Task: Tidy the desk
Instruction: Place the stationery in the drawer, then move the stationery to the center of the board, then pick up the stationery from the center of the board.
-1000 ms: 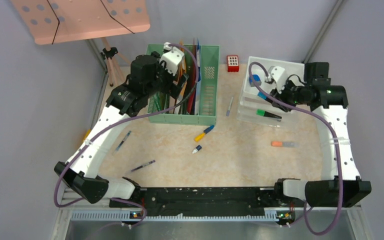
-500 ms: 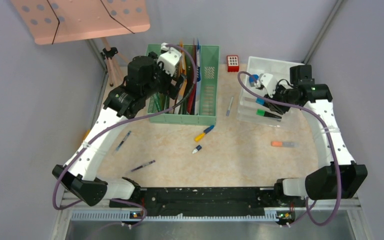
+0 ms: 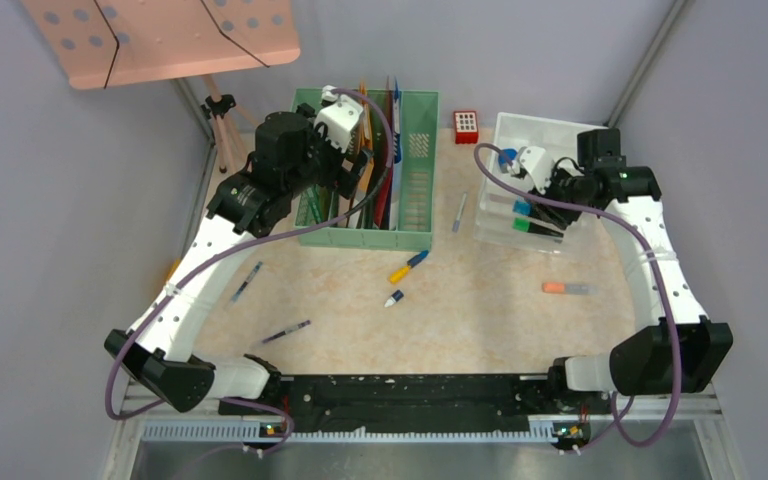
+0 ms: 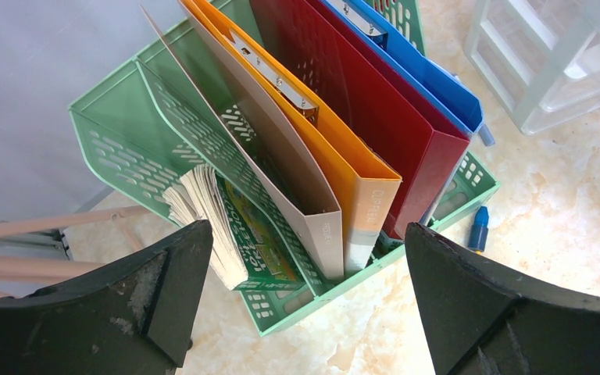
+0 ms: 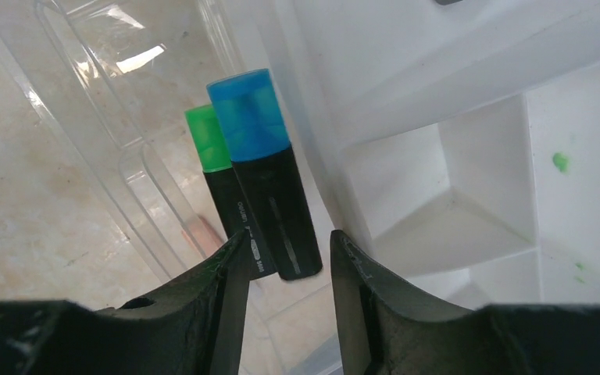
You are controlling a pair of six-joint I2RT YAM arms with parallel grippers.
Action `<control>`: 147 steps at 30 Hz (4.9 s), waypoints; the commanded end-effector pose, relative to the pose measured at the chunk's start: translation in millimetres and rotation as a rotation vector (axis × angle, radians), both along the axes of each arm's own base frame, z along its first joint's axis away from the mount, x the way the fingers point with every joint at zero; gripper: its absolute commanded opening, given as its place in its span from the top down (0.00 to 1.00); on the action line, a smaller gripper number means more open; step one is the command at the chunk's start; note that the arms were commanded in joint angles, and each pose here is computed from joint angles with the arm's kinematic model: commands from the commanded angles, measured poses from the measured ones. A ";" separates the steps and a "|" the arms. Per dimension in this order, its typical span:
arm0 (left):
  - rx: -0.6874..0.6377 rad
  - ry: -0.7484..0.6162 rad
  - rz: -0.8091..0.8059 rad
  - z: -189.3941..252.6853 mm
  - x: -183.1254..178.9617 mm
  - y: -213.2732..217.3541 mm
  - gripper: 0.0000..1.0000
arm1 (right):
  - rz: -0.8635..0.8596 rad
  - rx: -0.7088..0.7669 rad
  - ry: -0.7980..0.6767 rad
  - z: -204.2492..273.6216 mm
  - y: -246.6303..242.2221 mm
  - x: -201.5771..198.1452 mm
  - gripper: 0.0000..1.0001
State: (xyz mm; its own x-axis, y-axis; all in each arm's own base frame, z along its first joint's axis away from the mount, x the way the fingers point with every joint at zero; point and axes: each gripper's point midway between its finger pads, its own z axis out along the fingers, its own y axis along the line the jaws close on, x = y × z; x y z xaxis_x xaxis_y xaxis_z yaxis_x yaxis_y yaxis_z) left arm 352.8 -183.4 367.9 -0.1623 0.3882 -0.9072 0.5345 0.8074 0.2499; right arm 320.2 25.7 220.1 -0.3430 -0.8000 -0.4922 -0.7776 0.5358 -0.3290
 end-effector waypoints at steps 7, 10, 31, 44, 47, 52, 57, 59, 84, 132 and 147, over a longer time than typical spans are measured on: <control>-0.039 -0.066 -0.002 21.8 0.3 0.7 0.02 | -0.042 -0.007 -0.080 20.8 -3.5 9.2 0.50; -0.039 -0.068 -0.001 22.8 0.7 0.9 0.01 | -0.051 0.020 -0.109 34.8 -0.7 2.5 0.50; -0.044 -0.054 -0.008 9.6 -3.0 1.2 0.01 | -0.316 0.006 -0.038 -25.9 -36.2 -149.4 0.45; -0.072 -0.047 -0.053 4.6 -7.3 -6.5 0.01 | -0.457 -0.032 0.021 -88.2 -74.3 -155.7 0.43; -0.073 -0.049 -0.053 4.0 -8.4 -5.9 0.01 | -0.513 0.033 0.031 -96.4 -93.0 -147.6 0.43; -0.075 -0.050 -0.052 3.7 -7.8 -5.6 0.02 | -0.582 0.160 0.064 -110.6 -126.3 -146.0 0.44; -0.078 -0.038 -0.054 0.3 -4.9 -8.6 0.01 | -0.605 0.246 0.093 -131.7 -146.7 -147.2 0.43; -0.077 -0.032 -0.051 -1.6 -2.9 -9.2 0.01 | -0.579 0.272 0.093 -139.6 -146.4 -143.5 0.43; 0.047 -0.016 0.023 -30.8 23.4 1.0 0.01 | 0.018 0.548 -0.090 -176.1 -106.2 -80.1 0.16; 0.039 -0.057 0.022 -24.8 8.7 12.4 0.02 | 0.386 0.174 0.062 -121.4 -2.8 -153.4 0.19; 0.046 -0.039 0.018 -34.1 12.9 9.8 0.02 | 0.497 -0.071 0.151 -156.8 -2.7 -127.1 0.24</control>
